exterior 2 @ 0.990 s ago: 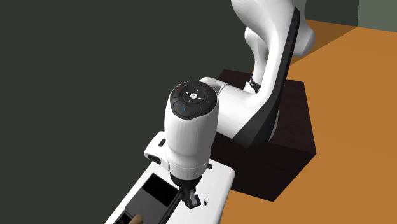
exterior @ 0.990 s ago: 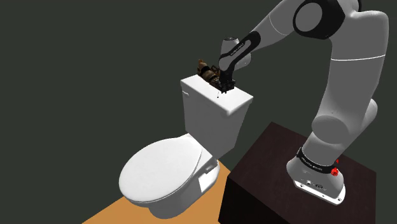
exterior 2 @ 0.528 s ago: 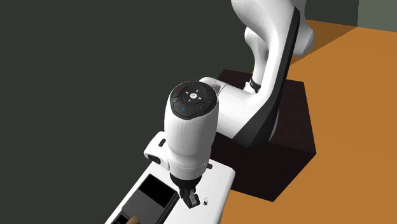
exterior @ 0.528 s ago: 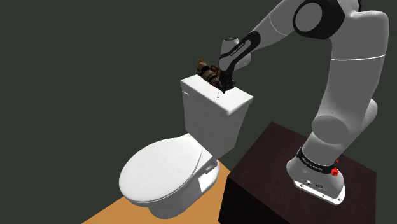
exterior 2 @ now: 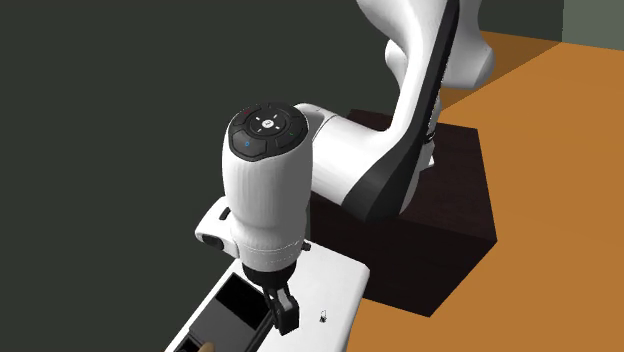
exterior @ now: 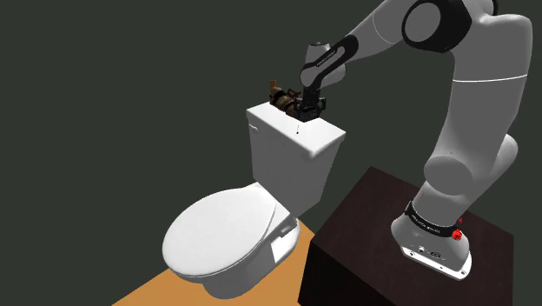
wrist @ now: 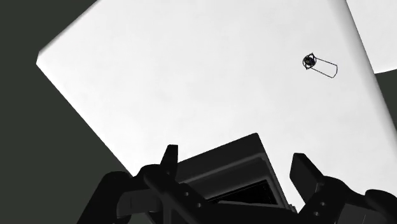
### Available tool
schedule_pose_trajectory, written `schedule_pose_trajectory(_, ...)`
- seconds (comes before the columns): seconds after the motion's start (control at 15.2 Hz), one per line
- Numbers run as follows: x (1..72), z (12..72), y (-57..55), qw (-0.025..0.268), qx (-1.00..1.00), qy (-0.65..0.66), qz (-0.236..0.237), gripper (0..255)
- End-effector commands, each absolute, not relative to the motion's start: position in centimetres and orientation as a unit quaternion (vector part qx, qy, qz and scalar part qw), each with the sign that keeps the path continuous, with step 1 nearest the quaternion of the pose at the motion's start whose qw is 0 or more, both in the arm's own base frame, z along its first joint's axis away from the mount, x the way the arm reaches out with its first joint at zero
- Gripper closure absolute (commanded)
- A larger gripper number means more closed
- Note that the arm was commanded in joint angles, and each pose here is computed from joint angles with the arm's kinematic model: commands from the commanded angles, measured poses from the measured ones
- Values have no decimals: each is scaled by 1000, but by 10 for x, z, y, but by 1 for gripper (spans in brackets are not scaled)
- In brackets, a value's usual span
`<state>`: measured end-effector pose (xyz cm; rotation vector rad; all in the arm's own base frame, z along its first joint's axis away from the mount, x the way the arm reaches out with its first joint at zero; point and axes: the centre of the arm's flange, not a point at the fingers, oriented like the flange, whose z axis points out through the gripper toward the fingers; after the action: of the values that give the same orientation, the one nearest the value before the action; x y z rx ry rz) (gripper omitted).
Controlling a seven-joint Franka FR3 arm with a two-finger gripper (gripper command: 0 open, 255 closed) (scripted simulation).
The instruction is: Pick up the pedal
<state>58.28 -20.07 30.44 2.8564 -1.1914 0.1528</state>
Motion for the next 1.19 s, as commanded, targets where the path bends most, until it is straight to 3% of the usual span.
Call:
schedule_pose_trajectory(0.0, 583, 296, -202, 21, 922, -383, 49, 0)
schedule_pose_trajectory(0.33, 583, 277, -202, 21, 922, -383, 49, 0)
schedule_pose_trajectory(0.4, 583, 277, -202, 21, 922, -383, 49, 255)
schedule_pose_trajectory(0.99, 583, 276, -202, 21, 922, -383, 49, 255)
schedule_pose_trajectory(1.06, 583, 276, -201, 21, 922, -383, 49, 0)
schedule_pose_trajectory(1.12, 587, 288, -209, 22, 927, -372, 42, 0)
